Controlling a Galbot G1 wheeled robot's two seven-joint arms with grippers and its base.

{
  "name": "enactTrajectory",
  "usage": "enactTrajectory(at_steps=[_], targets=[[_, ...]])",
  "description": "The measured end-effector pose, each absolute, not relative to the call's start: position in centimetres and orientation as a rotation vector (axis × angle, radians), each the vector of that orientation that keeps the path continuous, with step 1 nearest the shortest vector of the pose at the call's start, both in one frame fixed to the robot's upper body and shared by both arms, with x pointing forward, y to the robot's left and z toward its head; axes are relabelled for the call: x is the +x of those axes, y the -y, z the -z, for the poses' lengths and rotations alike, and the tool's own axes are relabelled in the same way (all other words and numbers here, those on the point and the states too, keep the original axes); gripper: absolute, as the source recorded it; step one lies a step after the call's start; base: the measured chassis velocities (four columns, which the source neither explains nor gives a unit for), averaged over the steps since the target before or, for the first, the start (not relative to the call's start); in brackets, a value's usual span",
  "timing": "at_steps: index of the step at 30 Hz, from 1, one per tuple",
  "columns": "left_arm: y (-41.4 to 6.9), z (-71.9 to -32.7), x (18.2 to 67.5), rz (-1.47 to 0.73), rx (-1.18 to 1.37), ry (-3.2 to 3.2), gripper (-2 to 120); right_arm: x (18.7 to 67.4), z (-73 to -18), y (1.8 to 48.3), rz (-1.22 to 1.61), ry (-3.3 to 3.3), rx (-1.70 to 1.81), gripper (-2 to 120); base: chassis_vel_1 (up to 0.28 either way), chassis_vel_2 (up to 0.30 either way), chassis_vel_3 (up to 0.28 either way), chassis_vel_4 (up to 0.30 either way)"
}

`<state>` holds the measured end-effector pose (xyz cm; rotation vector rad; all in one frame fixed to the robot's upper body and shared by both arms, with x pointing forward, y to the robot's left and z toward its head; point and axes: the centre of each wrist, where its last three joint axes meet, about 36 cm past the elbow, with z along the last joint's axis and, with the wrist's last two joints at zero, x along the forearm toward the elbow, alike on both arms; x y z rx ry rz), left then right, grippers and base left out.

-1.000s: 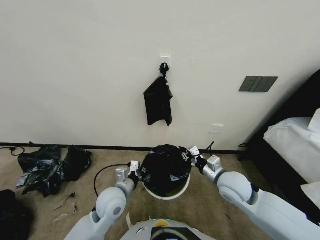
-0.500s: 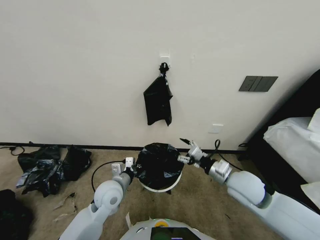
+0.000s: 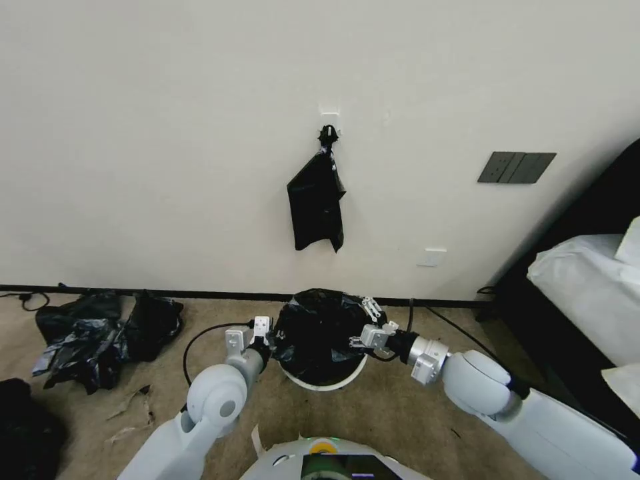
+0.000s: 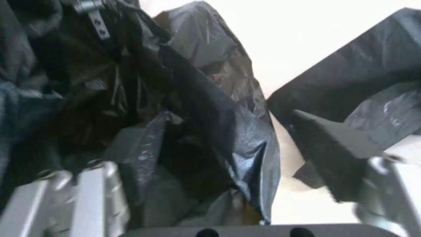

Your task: Place a trash bag onto the trash bin.

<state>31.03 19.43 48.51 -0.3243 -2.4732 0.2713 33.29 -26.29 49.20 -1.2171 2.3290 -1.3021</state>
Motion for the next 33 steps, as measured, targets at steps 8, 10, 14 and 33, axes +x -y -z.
enactTrajectory(at_steps=[8,10,14,33], targets=[[-19.0,-48.7,30.8,-0.264,-0.346,2.461,1,33.6,-49.5,26.3,1.335,-2.275,-1.168,43,0.000,0.000,0.000,0.000],[-19.0,-48.7,30.7,-0.264,-0.349,2.457,1,33.6,-49.4,26.3,1.333,-2.269,-1.171,35,0.000,0.000,0.000,0.000],[-18.9,-48.7,30.7,-0.263,-0.350,2.456,1,33.5,-49.1,26.3,1.320,-2.265,-1.185,22,0.000,0.000,0.000,0.000],[-19.3,-47.2,28.4,-0.100,-0.513,2.567,1,35.4,-53.0,26.1,0.578,-2.922,-1.166,0,0.000,0.000,0.000,0.000]])
